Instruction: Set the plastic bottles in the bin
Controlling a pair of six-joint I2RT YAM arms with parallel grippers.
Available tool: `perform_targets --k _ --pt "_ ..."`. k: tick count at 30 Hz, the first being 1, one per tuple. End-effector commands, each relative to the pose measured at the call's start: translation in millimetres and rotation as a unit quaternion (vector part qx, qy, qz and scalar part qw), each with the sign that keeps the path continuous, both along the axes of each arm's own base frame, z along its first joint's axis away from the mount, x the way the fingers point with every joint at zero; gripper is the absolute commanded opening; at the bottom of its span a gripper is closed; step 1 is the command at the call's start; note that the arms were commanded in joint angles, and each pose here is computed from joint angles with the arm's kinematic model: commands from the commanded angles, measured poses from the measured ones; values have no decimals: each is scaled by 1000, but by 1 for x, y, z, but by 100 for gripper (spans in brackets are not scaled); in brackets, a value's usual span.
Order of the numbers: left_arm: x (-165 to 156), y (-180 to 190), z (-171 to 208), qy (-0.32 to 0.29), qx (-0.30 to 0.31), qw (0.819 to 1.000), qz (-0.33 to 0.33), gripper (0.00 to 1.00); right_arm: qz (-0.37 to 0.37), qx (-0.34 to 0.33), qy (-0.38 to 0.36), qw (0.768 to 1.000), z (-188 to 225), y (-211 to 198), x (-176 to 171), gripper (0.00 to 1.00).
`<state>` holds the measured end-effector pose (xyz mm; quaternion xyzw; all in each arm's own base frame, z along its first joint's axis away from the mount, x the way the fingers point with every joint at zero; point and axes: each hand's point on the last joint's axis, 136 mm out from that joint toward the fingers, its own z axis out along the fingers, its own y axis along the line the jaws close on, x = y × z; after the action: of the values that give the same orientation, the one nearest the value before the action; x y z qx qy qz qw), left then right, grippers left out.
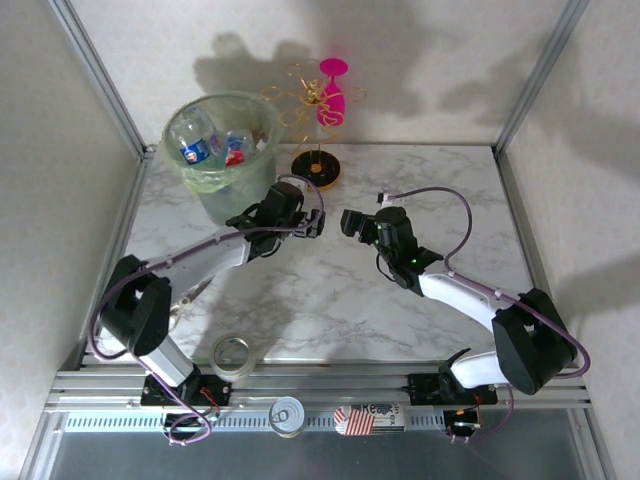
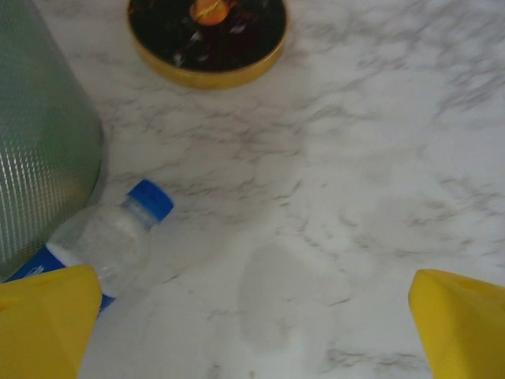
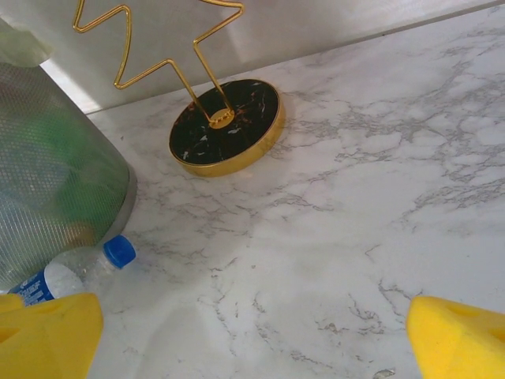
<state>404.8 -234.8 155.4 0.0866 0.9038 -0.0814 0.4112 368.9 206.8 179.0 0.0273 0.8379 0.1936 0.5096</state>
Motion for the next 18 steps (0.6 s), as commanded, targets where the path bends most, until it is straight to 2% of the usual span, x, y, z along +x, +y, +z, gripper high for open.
perform_targets --k 1,10,15,18 --pt "3 19 -21 20 85 996 28 100 -11 9 -2 1000 5 -5 2 99" --pt "16 51 -56 34 204 974 90 100 -16 7 -4 1000 4 -9 1 99" --pt "18 64 -81 51 270 957 94 100 -17 7 -4 1000 5 -11 1 99" --pt "19 69 -92 60 284 952 95 100 -19 4 -3 1000 3 -13 0 99"
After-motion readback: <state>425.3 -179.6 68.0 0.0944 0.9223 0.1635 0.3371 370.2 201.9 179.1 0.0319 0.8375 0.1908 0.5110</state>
